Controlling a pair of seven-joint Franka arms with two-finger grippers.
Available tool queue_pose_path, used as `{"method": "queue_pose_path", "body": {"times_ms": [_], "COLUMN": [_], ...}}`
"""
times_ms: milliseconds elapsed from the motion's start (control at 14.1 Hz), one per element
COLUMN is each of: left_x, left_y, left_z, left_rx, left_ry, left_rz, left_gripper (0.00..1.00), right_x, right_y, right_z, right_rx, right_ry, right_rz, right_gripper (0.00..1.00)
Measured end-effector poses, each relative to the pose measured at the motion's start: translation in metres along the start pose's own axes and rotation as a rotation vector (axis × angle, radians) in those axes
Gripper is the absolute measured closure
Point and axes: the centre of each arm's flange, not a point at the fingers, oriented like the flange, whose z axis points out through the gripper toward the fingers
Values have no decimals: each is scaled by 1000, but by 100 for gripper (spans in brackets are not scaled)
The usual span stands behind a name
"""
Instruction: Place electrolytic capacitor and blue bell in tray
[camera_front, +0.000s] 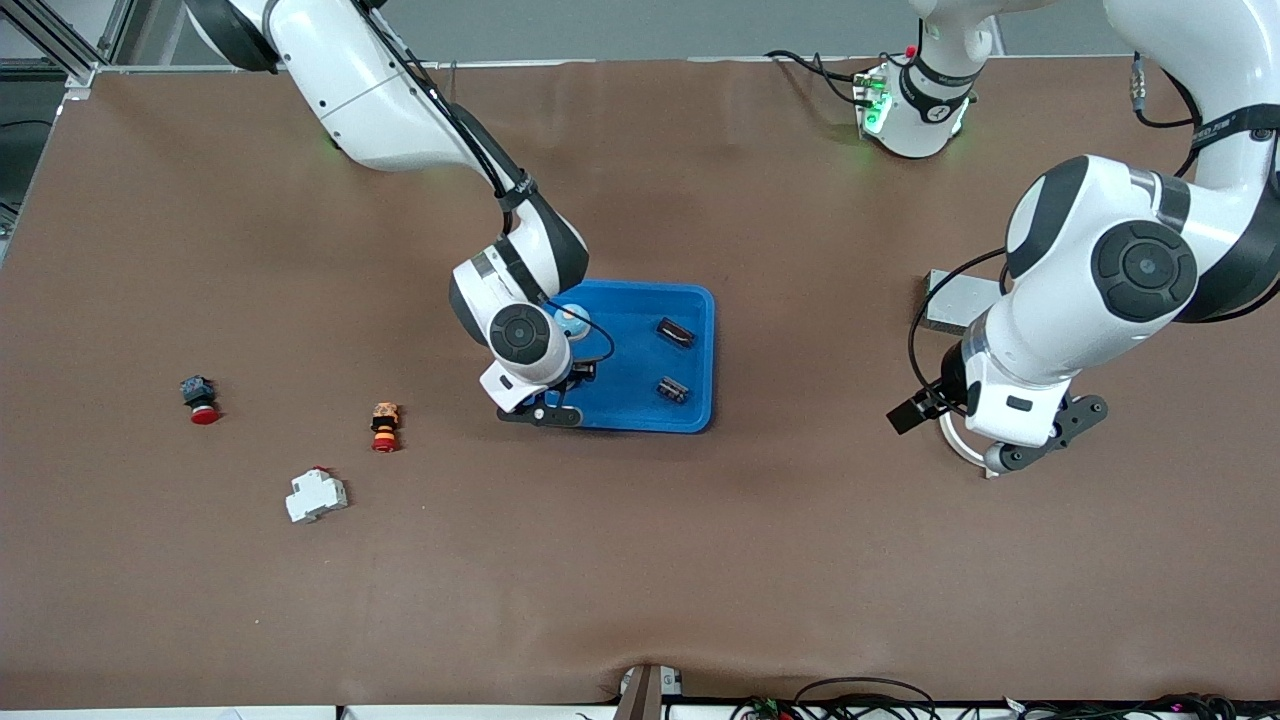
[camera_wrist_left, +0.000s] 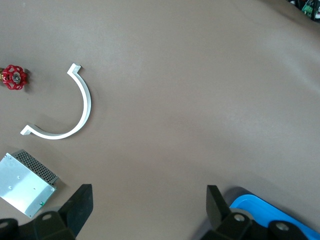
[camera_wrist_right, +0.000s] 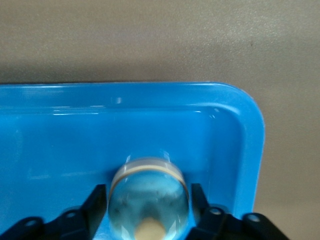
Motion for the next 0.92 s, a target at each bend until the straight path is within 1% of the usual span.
{"method": "queue_pose_path", "body": {"times_ms": [71,142,284,355,568,709,922], "left_x": [0,-2,-9,-16,-52,-69,-66], "left_y": [0,2,11,20,63,81,80], "left_z": [2,4,14,23,51,64,65], "left_rx": [0,1,3,-4,-18,-19,-20], "left_ry": [-3,-7,-29,-52,-83,-95,-95], "left_rz": [5,8,24,31,-4,-22,-35], "left_gripper": [0,0,0,0,0,0,0], "right_x": [0,-1,-3,-5,-24,-41,-55], "right_y": [0,0,-2,-2,6,25,70], "right_z": [-1,-4,-24,-43,-126,-186,-257], "right_rx": [-1,-5,-18,-24,-43,-52,-46], "right_ry": [-1,-6,-24,-32,-48,-48,-44], "right_rz": [0,-1,-5,-7,-14,-10,-9], "right_gripper": [7,1,0,0,0,0,0]}}
